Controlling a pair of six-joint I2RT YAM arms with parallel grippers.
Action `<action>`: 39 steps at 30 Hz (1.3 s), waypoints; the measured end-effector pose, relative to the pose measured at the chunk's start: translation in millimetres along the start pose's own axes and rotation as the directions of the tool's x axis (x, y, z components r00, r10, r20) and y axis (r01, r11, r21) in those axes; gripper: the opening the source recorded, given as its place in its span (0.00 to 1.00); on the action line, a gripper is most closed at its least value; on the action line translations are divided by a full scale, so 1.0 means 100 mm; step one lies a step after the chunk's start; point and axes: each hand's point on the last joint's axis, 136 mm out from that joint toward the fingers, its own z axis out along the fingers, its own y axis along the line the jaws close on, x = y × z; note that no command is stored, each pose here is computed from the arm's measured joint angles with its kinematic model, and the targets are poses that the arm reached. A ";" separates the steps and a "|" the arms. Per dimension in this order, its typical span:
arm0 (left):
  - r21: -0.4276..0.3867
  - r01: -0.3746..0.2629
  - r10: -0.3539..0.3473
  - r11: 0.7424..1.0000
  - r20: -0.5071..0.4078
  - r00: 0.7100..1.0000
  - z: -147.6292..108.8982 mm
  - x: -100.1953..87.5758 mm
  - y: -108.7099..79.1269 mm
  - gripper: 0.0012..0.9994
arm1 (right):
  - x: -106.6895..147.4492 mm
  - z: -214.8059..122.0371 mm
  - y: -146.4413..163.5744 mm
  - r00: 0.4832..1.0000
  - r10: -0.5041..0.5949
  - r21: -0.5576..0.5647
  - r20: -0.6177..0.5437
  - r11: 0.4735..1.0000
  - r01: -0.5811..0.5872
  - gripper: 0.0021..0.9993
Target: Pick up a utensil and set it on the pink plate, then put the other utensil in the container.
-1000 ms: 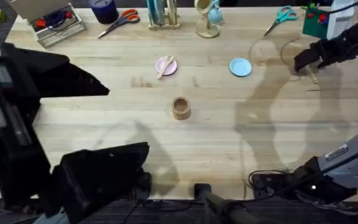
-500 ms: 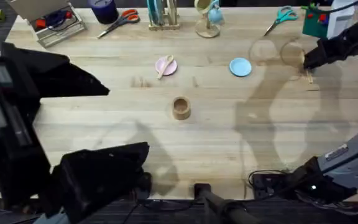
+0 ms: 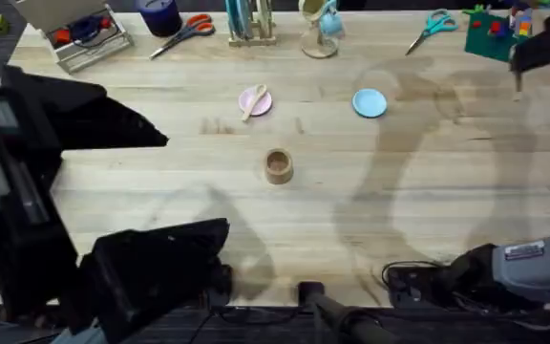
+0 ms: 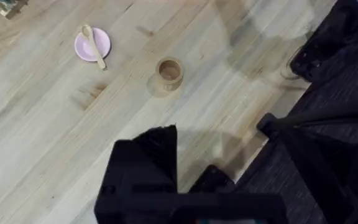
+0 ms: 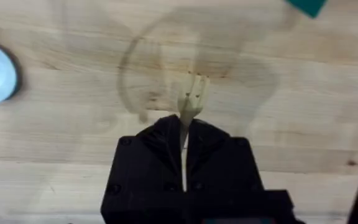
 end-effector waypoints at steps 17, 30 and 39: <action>0.000 0.000 0.000 1.000 0.000 1.000 0.00 0.00 0.00 0.99 | -0.30 -1.17 0.64 0.955 -0.167 0.070 0.245 0.986 0.154 0.03; 0.000 0.000 0.000 1.000 0.000 1.000 0.00 0.00 0.00 0.99 | -0.46 -1.48 1.37 0.880 -0.301 -0.001 0.369 0.946 0.324 0.03; 0.000 0.000 0.000 1.000 0.000 1.000 0.00 0.00 0.00 0.99 | -0.50 -1.59 1.71 0.829 -0.298 -0.162 0.473 0.896 0.414 0.03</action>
